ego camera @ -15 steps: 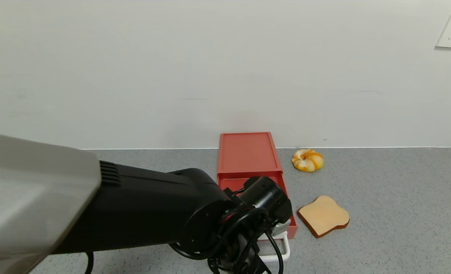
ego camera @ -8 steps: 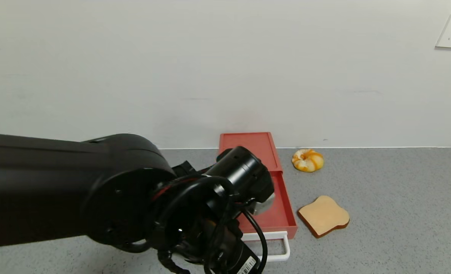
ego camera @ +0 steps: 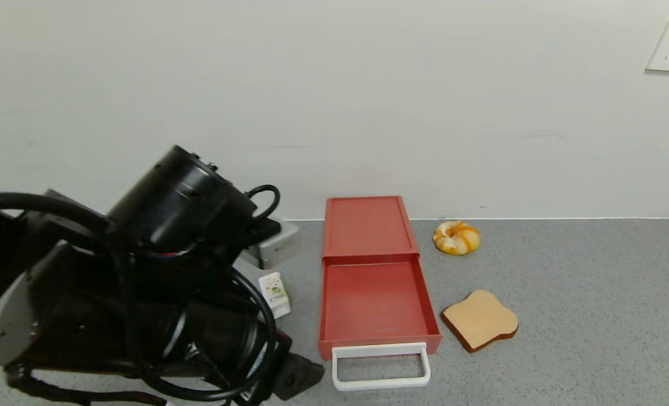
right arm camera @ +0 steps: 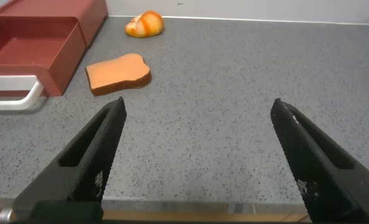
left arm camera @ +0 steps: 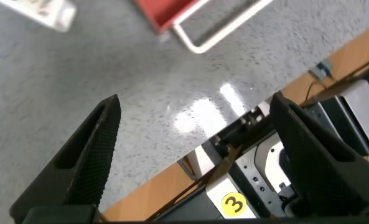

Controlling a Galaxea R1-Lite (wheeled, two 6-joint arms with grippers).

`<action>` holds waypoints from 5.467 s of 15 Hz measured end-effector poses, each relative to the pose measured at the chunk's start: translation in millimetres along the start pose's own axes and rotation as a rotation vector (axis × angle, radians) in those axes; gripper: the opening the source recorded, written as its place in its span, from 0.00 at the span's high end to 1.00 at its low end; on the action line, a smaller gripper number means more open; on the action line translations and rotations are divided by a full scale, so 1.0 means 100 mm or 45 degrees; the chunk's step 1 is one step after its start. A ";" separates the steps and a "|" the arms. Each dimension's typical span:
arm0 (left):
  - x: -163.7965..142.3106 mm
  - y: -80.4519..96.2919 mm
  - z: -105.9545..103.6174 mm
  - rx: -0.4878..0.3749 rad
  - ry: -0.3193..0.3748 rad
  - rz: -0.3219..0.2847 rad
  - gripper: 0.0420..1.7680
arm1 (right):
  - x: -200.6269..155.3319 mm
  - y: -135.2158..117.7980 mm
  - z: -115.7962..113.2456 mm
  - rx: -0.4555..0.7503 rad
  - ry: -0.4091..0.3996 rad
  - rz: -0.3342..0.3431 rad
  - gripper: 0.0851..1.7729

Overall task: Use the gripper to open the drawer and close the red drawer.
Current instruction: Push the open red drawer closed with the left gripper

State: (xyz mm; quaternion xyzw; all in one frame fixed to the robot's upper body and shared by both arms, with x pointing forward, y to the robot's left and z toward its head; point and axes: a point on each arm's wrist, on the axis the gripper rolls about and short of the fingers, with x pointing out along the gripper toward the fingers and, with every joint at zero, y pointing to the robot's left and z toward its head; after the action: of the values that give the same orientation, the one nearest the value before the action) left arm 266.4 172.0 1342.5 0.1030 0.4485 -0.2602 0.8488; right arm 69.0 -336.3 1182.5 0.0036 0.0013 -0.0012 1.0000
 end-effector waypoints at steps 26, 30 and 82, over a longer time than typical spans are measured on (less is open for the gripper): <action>-0.44 0.38 -0.02 -0.166 -0.313 0.081 0.03 | 0.00 0.00 0.00 0.000 0.002 0.001 0.04; -0.38 0.32 0.17 -0.147 -0.313 0.062 0.03 | 0.00 0.00 0.00 0.001 0.002 0.000 0.04; 1.47 -1.02 0.27 -0.515 0.254 0.261 0.03 | 0.00 0.00 0.00 -0.001 -0.001 0.000 0.04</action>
State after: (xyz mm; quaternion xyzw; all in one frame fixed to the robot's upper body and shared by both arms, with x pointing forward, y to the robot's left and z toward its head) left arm 299.1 23.4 1244.2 0.0012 0.5602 -0.0662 0.8257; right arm 69.0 -336.3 1182.6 0.0031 0.0011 -0.0012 1.0000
